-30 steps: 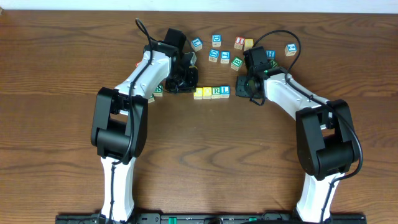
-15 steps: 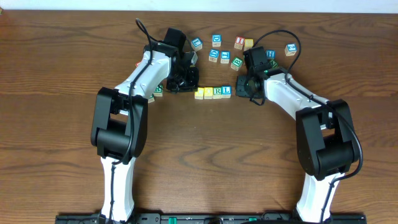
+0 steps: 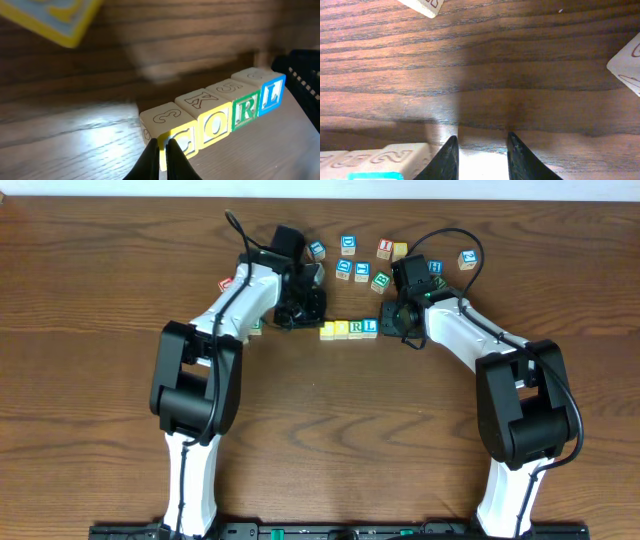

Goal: Spell out CORL

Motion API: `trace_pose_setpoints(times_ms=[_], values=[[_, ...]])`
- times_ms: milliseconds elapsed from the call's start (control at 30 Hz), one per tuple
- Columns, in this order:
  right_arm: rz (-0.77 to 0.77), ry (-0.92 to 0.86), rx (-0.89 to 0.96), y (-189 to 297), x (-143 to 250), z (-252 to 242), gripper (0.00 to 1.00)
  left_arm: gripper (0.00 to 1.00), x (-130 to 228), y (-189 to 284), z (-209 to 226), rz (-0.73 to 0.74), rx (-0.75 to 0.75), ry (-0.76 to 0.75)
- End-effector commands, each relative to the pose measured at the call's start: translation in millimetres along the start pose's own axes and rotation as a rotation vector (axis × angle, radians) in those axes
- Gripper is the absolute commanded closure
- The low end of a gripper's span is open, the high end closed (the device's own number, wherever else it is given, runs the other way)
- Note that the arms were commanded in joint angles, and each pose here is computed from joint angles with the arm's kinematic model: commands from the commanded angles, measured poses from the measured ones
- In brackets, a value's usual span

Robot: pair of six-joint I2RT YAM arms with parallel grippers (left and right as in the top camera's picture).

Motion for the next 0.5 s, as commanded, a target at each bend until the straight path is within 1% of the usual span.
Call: trace_pose_setpoints(times_ms=[0, 167, 467], values=[[-0.004, -0.007, -0.009, 6, 1, 1, 0.74, 0.93, 5, -9, -5, 0.024, 0.018, 0.002], [-0.004, -0.007, -0.009, 6, 1, 1, 0.74, 0.93, -6, -1, -10, -0.009, 0.025, -0.007], [-0.009, -0.006, -0.01, 6, 0, 1, 0.74, 0.93, -13, 8, -8, -0.036, 0.027, -0.005]])
Point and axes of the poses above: each gripper's point midway between its finger pads, its own y axis back along the fingers, its own z axis along the line the jaws close on, x = y × z, the point moved 3 cm from there along y, back along the fingers, and after that the axes turned 1 degree about -y, right-handed, at the moved point
